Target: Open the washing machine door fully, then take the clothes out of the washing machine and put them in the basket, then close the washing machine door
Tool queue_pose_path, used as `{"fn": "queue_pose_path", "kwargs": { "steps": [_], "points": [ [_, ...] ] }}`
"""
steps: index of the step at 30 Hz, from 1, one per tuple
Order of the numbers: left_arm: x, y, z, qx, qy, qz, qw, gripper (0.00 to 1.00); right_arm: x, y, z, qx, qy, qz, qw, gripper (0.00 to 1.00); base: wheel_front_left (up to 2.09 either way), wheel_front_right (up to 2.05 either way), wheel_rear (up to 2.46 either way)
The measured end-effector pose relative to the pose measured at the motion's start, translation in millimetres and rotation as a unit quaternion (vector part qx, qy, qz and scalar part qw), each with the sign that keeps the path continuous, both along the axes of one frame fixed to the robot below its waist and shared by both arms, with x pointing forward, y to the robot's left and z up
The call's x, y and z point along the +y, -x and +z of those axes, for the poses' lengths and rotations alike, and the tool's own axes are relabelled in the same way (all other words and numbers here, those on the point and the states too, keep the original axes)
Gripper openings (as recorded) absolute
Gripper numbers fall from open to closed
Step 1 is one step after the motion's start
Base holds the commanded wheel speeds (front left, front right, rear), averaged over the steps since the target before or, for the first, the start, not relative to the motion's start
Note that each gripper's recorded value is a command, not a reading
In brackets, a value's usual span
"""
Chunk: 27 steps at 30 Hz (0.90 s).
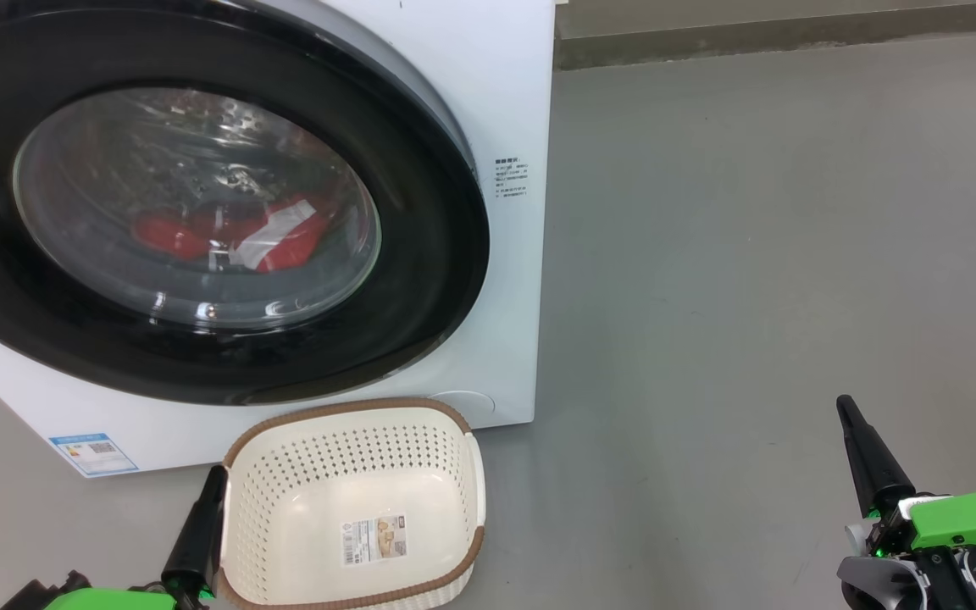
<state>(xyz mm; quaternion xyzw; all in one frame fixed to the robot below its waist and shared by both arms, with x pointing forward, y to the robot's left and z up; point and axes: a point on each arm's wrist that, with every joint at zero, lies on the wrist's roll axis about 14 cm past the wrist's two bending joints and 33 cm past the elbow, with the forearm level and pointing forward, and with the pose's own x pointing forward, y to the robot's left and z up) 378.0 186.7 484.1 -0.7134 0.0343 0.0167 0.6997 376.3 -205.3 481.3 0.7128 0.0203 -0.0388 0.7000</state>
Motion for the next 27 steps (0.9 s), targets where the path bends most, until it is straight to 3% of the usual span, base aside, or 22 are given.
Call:
{"fn": "queue_pose_path", "kwargs": {
  "steps": [27],
  "points": [
    [1.5, 0.1, -0.4, 0.001, 0.0, 0.003, 1.0, 0.0, -0.8, 0.2, -0.2, 0.0, 0.001, -0.001, 1.0, 0.0, 0.0, 0.0, 0.0]
  ]
}}
